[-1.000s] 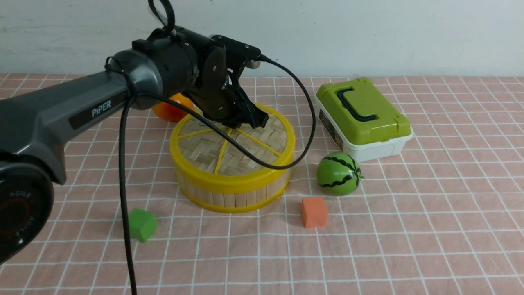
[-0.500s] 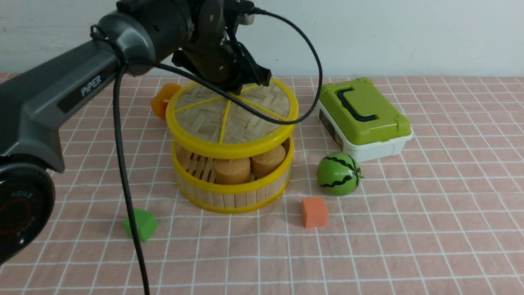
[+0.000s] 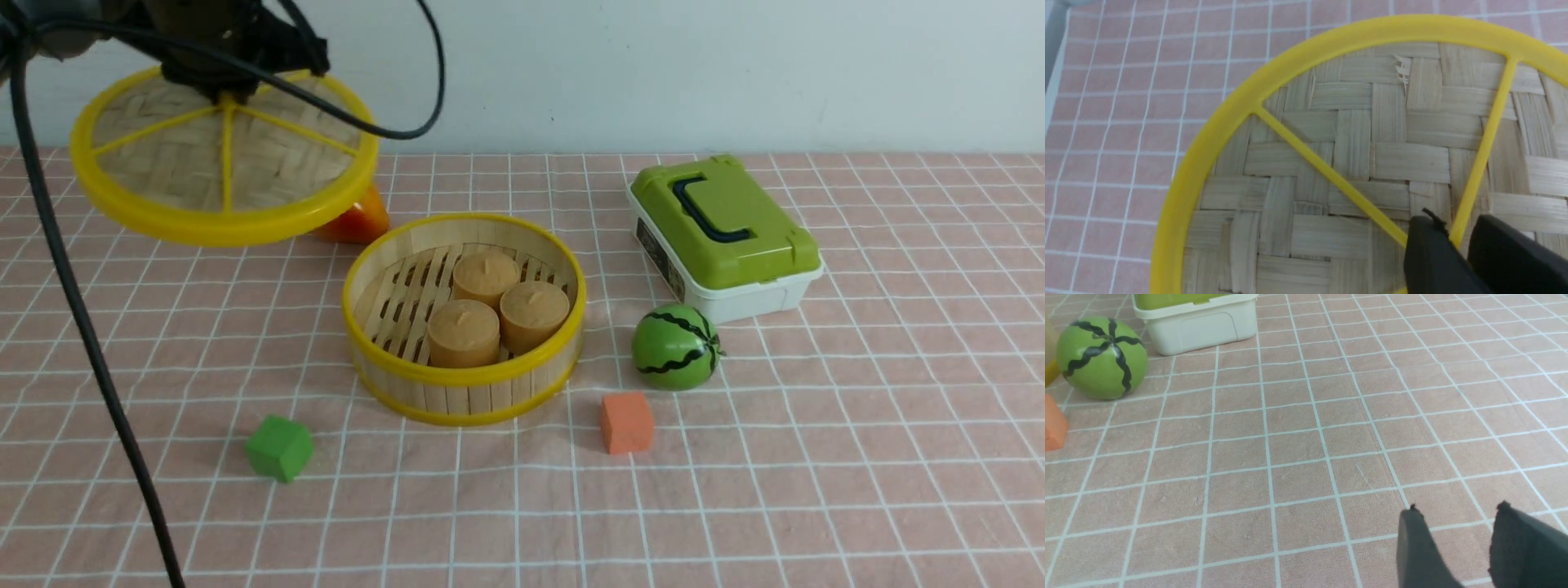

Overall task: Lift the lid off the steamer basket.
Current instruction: Use the left arm to place the steamer lid on the table

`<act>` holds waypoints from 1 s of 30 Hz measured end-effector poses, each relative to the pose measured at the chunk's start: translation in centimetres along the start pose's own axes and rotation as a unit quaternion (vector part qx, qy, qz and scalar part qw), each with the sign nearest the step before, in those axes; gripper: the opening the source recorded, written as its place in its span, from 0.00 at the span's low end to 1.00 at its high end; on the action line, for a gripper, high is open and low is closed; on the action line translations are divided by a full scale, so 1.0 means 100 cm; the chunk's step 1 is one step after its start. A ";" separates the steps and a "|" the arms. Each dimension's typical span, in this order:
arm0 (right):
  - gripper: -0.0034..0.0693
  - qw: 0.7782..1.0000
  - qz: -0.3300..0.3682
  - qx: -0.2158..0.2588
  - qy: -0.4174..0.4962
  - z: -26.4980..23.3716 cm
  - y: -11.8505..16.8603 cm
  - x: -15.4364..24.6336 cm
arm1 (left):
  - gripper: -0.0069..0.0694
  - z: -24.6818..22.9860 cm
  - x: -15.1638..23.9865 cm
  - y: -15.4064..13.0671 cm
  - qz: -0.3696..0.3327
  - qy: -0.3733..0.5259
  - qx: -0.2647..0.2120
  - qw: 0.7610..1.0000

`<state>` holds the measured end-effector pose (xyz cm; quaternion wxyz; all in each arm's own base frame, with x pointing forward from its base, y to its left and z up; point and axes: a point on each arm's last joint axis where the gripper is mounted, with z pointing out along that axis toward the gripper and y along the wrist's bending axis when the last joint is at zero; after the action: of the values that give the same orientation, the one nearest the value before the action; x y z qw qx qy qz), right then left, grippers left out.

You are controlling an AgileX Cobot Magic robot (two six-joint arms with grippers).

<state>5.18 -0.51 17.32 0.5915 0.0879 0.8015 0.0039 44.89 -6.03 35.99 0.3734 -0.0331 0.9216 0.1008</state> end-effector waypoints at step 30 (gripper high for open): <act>0.38 1.000 0.000 0.000 0.000 0.000 0.000 0.000 | 0.56 0.124 0.096 0.009 -0.101 0.080 0.016 0.992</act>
<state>5.18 -0.51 17.32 0.5915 0.0879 0.8015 0.0039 46.28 -2.45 20.76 0.3073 -0.1279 0.9419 0.0447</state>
